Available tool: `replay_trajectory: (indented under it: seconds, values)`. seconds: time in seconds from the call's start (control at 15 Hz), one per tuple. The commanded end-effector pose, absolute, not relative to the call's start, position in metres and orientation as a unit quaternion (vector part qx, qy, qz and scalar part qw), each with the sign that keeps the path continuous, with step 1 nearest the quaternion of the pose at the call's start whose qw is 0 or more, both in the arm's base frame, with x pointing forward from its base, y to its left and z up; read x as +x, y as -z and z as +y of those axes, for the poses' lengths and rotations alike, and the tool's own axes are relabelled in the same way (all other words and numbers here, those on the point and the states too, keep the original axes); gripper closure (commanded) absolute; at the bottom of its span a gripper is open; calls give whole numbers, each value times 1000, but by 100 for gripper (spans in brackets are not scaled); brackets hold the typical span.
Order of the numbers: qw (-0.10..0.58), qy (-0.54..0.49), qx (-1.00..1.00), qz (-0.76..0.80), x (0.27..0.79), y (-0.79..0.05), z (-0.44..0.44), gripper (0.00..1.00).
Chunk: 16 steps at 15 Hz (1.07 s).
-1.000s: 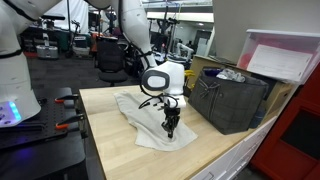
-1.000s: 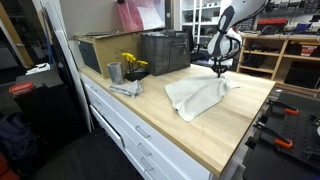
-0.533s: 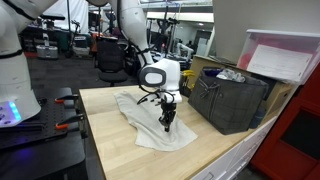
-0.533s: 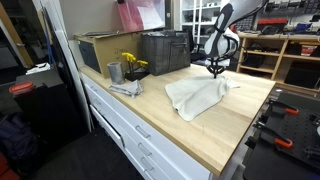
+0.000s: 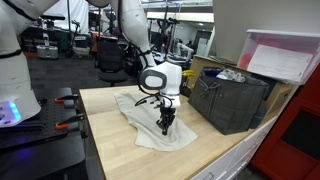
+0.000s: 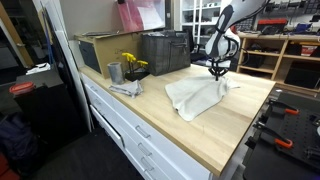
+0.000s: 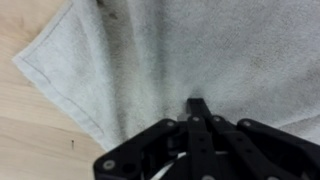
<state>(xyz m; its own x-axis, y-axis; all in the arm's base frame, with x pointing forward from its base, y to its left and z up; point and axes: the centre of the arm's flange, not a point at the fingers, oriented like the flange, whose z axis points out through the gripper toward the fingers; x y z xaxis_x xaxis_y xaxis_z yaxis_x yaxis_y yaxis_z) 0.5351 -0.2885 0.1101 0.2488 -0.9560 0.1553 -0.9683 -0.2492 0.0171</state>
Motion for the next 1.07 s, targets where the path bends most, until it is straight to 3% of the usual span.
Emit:
replay_trajectory:
  seconds: [0.0, 0.4, 0.8, 0.87, 1.0]
  values:
    - [77, -47, 770, -632, 525, -87, -313, 100]
    - [114, -61, 766, -629, 507, -86, -337, 100]
    - [78, -84, 779, -617, 497, -128, -310, 100]
    - [62, -89, 788, -605, 497, -140, -297, 74]
    - [27, -83, 807, -584, 500, -154, -273, 66]
